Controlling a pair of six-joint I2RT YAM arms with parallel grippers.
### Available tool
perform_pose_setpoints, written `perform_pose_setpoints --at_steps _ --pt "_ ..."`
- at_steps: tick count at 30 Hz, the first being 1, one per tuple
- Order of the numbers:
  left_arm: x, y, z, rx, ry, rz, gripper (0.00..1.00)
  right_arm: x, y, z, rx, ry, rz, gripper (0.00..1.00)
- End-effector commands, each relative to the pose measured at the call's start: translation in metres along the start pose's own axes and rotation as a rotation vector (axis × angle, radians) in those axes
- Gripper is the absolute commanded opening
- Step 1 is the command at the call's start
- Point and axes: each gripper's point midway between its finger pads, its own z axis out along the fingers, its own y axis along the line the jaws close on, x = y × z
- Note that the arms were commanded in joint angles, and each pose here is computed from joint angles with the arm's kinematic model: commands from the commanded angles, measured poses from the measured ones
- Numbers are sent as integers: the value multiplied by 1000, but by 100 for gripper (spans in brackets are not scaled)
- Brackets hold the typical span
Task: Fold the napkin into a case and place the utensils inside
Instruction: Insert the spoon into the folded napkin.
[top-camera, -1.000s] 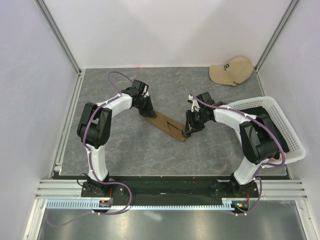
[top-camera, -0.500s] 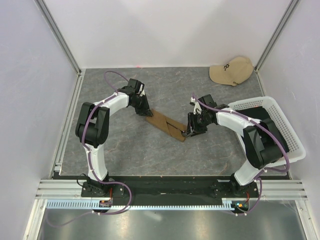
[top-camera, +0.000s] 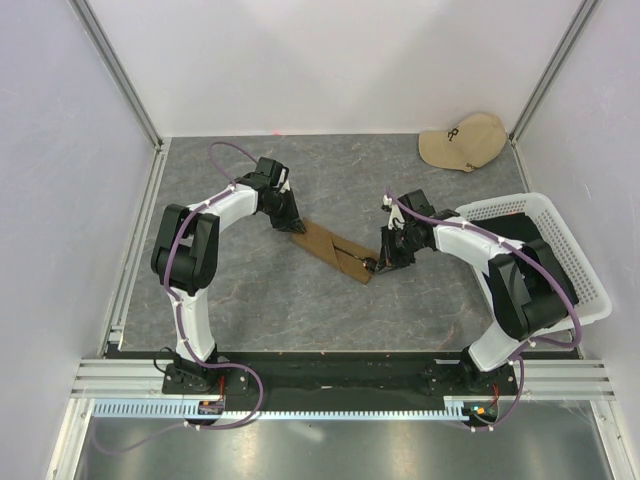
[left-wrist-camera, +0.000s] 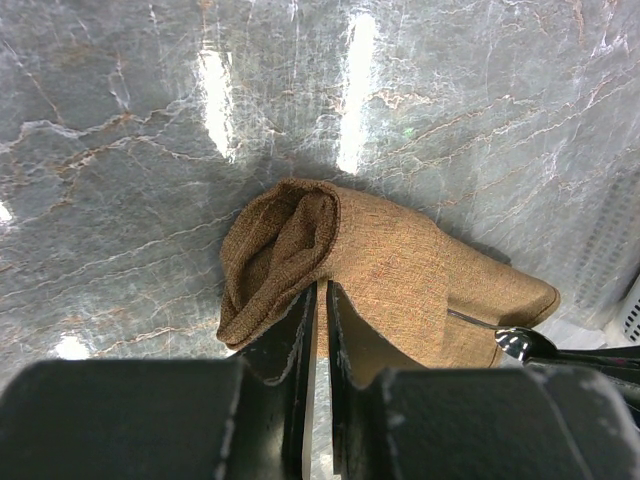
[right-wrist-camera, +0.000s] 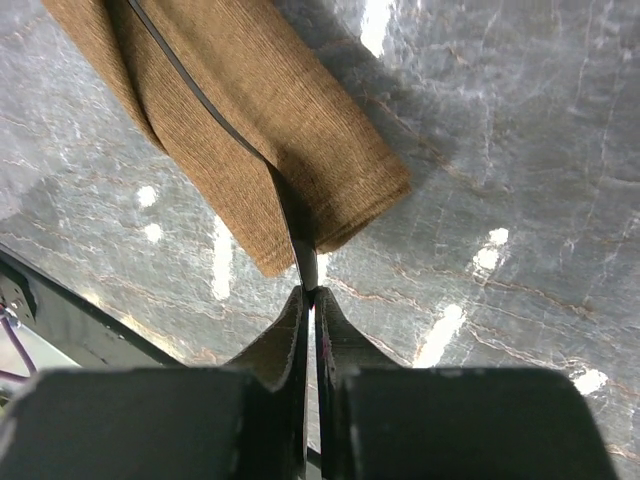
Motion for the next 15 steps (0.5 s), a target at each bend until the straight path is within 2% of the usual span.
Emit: perform_pose_setpoints --at_steps 1,15 --pt "-2 3 5 -10 4 45 13 -24 10 -5 -22 -51 -21 5" --pt "0 -6 1 9 -2 60 13 -45 22 8 -72 -45 38 18"
